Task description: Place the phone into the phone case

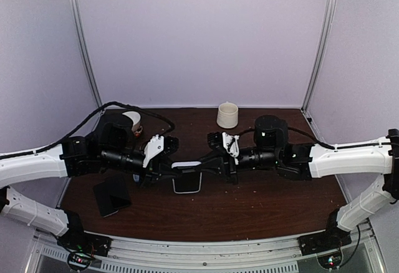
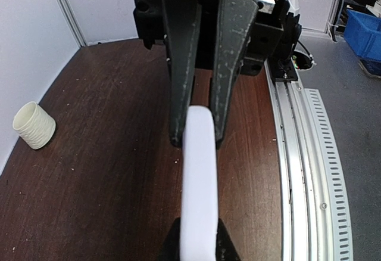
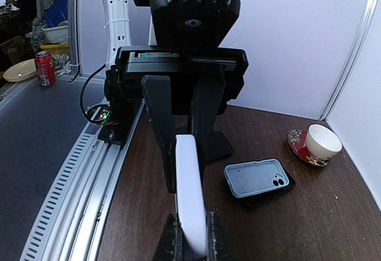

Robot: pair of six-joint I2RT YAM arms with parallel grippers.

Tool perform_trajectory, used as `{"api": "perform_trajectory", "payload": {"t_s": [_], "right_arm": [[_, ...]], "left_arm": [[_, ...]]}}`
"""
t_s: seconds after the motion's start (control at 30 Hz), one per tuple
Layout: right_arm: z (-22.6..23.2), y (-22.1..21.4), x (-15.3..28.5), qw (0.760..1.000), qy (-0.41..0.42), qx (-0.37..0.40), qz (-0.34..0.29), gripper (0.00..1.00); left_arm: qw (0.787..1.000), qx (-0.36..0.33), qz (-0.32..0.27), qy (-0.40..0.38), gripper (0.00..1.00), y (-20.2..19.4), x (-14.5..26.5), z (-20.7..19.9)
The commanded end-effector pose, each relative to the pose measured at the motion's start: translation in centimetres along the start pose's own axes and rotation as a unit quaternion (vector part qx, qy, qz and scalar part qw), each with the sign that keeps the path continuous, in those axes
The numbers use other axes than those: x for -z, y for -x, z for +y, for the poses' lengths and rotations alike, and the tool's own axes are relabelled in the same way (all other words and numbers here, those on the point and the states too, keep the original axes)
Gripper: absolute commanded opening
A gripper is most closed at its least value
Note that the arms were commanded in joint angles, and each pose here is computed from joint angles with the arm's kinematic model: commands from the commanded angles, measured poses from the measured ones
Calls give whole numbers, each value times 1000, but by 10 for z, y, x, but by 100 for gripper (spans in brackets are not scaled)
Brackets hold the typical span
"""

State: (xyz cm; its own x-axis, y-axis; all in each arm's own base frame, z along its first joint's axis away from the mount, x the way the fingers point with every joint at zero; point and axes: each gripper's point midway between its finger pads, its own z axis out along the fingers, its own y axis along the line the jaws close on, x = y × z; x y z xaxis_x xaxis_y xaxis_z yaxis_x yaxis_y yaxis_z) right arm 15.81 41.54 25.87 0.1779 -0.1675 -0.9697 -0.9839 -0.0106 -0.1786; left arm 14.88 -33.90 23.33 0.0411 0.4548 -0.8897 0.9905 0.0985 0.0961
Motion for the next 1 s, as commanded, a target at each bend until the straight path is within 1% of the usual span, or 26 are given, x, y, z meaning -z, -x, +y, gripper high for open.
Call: {"api": "perform_trajectory", "payload": {"t_s": [0.0,0.13,0.17,0.23,0.33,0.4,0.43,0.47,0.5,0.63,0.73,0.8,0.83,0.93,0.97], "right_arm": [[-2,16,-2,1000,6,7,-12,0],[-2,24,0,1000,4,12,-23,0],[-2,26,1,1000,5,12,-26,0],[-1,31,2,999,9,15,-32,0],[0,33,4,999,9,21,-33,0],[0,32,6,999,6,22,-32,0],[0,32,6,999,5,22,-31,0],[-1,32,6,999,4,22,-31,0],[-1,32,6,999,3,22,-31,0],[-2,33,7,999,-1,23,-31,0],[-2,34,8,999,-2,24,-33,0],[-2,34,8,999,-3,25,-32,0],[-2,34,8,999,-3,25,-32,0],[-2,34,9,999,-4,25,-31,0],[-3,34,9,999,-5,25,-31,0]], "left_arm": [[998,-30,-62,9,0,39,10,4],[998,-28,-59,8,1,39,9,5],[998,-27,-59,8,6,39,9,5],[998,-26,-57,10,11,38,8,6],[998,-24,-58,13,16,40,11,6],[998,-26,-61,14,22,42,13,6],[998,-27,-61,15,25,42,14,6],[997,-28,-63,18,31,43,15,6],[997,-28,-63,19,34,43,15,7],[998,-29,-57,19,36,40,14,7],[999,-27,-38,18,36,30,9,8],[999,-23,-24,16,34,25,6,8],[999,-22,-22,17,29,25,5,9],[999,-22,-21,14,3,27,3,9],[999,-21,-22,13,0,27,3,9]]}}
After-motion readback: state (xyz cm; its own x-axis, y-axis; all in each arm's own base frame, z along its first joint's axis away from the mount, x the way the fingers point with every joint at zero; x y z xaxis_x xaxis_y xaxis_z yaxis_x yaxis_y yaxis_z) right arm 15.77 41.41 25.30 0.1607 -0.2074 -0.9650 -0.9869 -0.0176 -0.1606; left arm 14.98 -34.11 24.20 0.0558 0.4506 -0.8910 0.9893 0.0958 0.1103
